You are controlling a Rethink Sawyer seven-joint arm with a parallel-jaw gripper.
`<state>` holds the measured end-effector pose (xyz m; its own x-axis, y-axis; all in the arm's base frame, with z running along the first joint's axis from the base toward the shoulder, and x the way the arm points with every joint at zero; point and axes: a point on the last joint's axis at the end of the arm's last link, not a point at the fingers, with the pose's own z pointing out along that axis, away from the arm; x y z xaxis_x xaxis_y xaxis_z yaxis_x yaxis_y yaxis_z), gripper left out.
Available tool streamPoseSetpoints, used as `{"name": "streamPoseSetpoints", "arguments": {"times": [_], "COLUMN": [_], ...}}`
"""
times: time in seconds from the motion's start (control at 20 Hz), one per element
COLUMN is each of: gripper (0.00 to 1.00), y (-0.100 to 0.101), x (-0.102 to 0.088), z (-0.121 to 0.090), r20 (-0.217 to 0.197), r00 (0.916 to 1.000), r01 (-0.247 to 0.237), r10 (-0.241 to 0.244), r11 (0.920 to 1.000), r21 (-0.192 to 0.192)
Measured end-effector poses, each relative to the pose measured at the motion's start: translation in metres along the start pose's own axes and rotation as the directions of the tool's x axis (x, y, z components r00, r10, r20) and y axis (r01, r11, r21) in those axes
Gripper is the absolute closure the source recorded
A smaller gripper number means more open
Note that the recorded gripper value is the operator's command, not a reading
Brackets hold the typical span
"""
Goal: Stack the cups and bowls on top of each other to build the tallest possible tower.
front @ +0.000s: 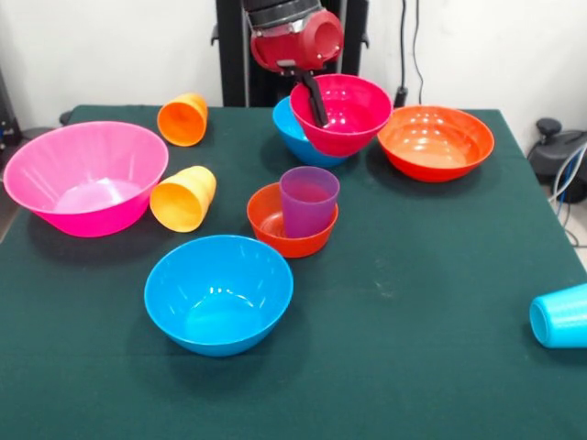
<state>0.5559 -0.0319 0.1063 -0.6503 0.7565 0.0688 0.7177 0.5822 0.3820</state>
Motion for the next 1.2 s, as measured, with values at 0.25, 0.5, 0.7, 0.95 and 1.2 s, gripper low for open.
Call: {"name": "streamPoseSetpoints", "arguments": {"times": [0.25,0.5,0.7,0.95,1.2], "gripper": [1.00,1.00,1.00,1.00,1.00], "y": [-0.018,-0.050,-0.070,-0.099,-0.112], "x": [0.015,0.030,0.037,0.038,0.025], "z": [0.016,0.040,0.051,0.058,0.056], "r20": [-0.003,-0.029,-0.050,-0.060,-0.041], "r00": [0.9990,0.9977,0.9966,0.9953,0.9965], "r01": [0.044,0.063,0.069,0.082,0.077], "r10": [-0.044,-0.062,-0.065,-0.076,-0.073], "r11": [0.9984,0.9967,0.9950,0.9917,0.9921], "r21": [0.036,0.052,0.073,0.099,0.099]}}
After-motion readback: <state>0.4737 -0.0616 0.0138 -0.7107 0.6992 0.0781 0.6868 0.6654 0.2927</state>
